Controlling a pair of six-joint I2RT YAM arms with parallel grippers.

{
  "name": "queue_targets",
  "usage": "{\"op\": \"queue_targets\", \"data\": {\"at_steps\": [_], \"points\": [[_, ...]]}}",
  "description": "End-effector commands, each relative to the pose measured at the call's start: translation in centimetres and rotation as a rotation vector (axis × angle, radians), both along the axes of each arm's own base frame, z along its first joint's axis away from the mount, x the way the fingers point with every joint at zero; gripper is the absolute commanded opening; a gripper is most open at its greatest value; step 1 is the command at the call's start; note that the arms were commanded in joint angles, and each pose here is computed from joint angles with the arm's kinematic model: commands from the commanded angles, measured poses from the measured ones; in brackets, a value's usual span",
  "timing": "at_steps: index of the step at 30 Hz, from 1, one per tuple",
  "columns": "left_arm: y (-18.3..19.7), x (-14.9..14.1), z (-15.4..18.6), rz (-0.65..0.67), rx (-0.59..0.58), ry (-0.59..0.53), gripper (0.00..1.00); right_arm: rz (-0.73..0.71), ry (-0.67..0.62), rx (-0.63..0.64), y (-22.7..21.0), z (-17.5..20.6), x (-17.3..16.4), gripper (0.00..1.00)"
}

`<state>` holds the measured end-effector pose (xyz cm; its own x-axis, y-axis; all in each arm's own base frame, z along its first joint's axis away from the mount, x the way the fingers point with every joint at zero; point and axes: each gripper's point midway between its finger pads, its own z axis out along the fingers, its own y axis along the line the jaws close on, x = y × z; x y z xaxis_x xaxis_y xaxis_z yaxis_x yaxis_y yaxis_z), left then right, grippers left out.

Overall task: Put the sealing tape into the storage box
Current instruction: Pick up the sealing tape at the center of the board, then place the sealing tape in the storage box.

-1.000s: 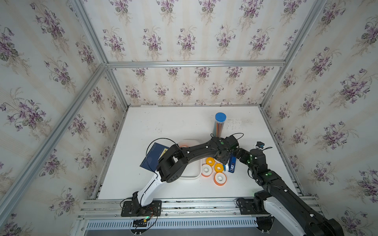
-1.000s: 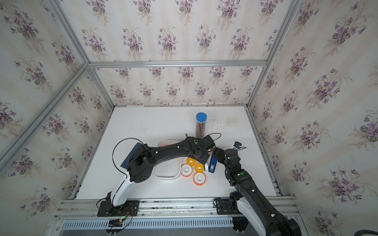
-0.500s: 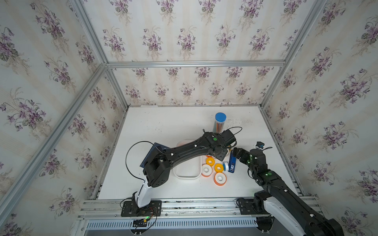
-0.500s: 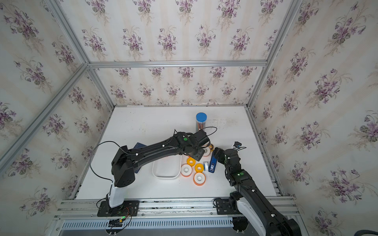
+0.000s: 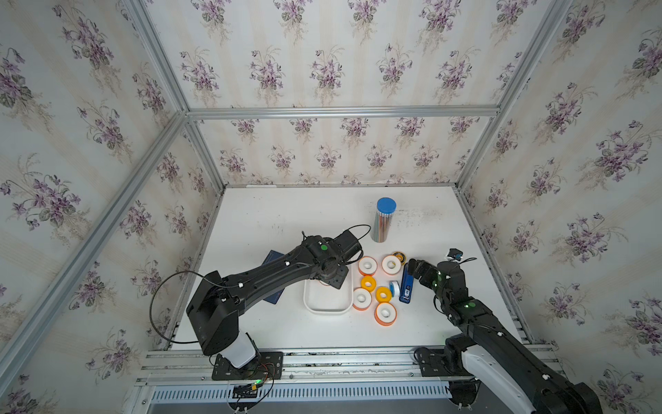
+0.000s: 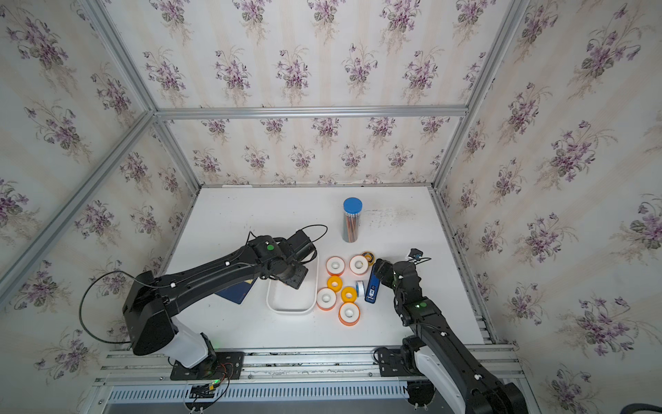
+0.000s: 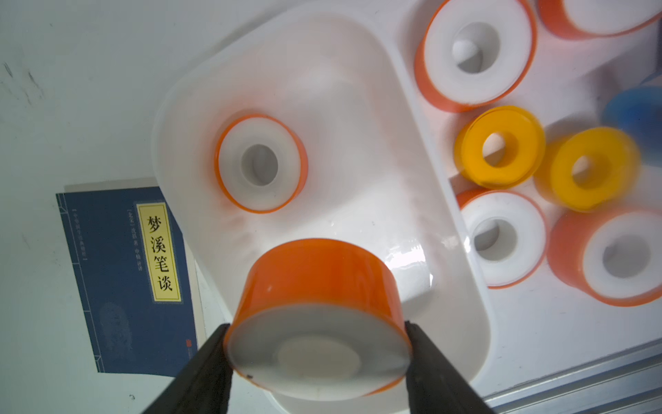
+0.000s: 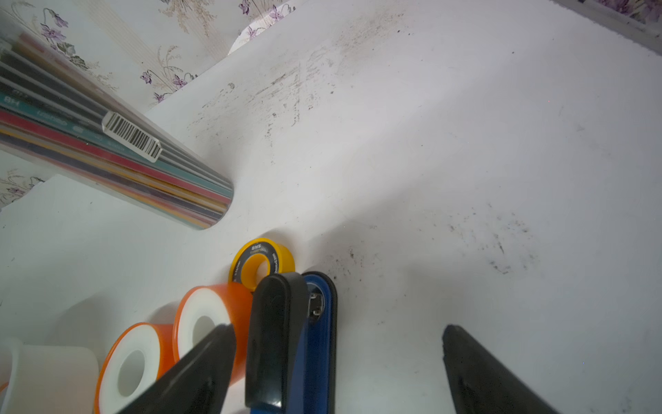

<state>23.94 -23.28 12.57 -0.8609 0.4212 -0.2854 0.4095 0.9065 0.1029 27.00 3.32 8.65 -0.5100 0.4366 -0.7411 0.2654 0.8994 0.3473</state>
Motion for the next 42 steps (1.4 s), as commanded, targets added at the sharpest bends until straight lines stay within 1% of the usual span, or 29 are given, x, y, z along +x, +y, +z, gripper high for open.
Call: {"op": "queue_targets", "data": {"at_steps": [1, 9, 16, 20, 26, 35, 42], "points": [[0.3, -0.2, -1.3, -0.003, 0.002, 0.028, 0.63, 0.004, -0.03, 0.005, 0.2, 0.6, 0.4, 0.94], [-1.4, 0.2, -5.3, -0.022, 0.02, 0.112, 0.63, 0.005, -0.029, 0.005, 0.2, 0.5, 0.4, 0.94], [-2.5, 1.2, -7.1, -0.016, 0.022, 0.14, 0.65, 0.006, -0.028, 0.004, 0.2, 0.5, 0.4, 0.94], [-3.2, 1.6, -7.6, -0.019, 0.023, 0.154, 0.65, 0.006, -0.026, 0.004, 0.2, 0.5, 0.4, 0.94], [-2.8, 1.9, -8.0, -0.015, 0.061, 0.163, 0.67, 0.006, -0.024, 0.003, 0.2, 0.4, 0.4, 0.94], [-2.5, 2.2, -8.4, -0.002, 0.067, 0.167, 0.78, 0.008, -0.023, 0.003, 0.2, 0.4, 0.5, 0.94], [-2.9, 2.3, -8.3, -0.003, 0.053, 0.175, 0.78, 0.007, -0.023, 0.003, 0.2, 0.4, 0.5, 0.94]]}}
